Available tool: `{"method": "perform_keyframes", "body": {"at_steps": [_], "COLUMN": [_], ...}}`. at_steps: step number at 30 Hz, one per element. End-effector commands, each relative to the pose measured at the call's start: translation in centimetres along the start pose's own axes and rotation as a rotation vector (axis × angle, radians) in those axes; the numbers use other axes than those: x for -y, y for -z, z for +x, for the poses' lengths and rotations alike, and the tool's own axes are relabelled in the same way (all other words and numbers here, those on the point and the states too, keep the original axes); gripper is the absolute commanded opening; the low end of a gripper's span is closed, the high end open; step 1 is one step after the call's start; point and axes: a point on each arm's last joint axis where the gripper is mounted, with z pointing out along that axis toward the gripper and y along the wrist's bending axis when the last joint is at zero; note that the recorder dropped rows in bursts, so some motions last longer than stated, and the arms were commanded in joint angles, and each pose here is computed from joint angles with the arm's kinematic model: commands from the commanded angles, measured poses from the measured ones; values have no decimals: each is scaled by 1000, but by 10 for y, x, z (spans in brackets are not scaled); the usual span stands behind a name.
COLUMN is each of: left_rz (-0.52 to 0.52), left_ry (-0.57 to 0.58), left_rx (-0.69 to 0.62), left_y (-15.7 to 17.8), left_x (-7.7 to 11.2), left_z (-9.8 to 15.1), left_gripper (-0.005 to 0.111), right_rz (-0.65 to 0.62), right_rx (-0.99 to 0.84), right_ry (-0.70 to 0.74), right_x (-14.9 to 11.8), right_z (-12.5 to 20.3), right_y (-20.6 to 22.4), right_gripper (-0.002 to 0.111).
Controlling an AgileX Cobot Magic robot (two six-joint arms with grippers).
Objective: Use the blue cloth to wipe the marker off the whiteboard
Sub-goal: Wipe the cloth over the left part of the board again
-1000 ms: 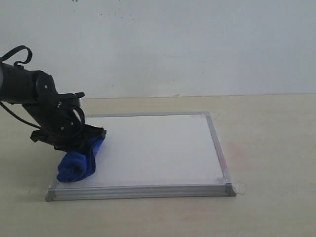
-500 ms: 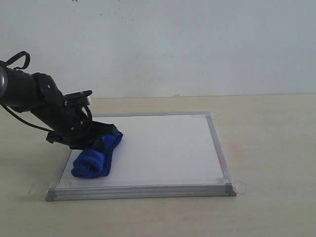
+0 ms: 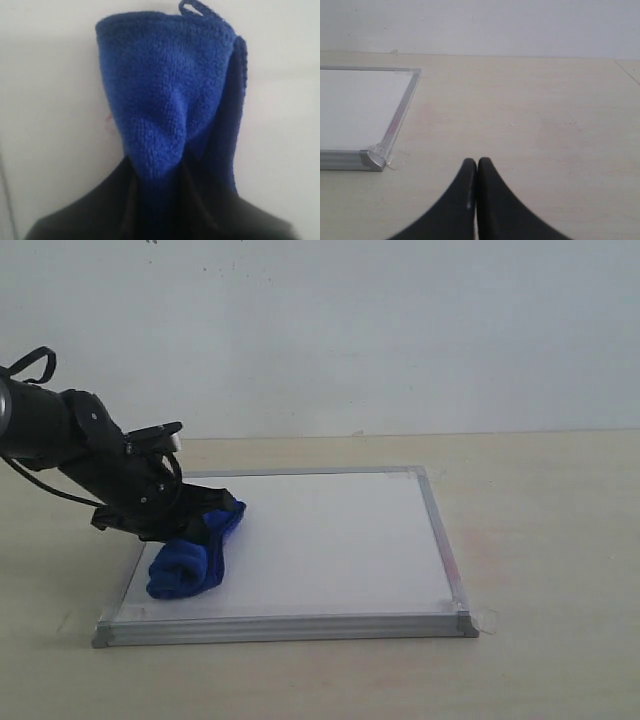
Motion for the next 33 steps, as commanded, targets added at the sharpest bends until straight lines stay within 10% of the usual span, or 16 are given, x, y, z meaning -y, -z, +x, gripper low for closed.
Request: {"method": "perform_keyframes", "body": {"at_steps": [1, 8, 21, 33], "left_rz": [-39, -55, 49, 20], "left_ry": [73, 146, 24, -14], "left_rx": [20, 37, 72, 153], "left_y": [3, 10, -11, -7], "left_x": [-35, -61, 14, 10], "left_z": [-4, -7, -2, -14], "left_gripper": [4, 4, 4, 4], "right_rz": [5, 5, 5, 5], "right_rx": [8, 8, 8, 8], "right_ry": [-1, -1, -1, -1], "right_x": [0, 0, 0, 0], "right_z": [-1, -1, -1, -1], "right_y": [0, 0, 0, 0], "right_gripper": [0, 0, 0, 0]}}
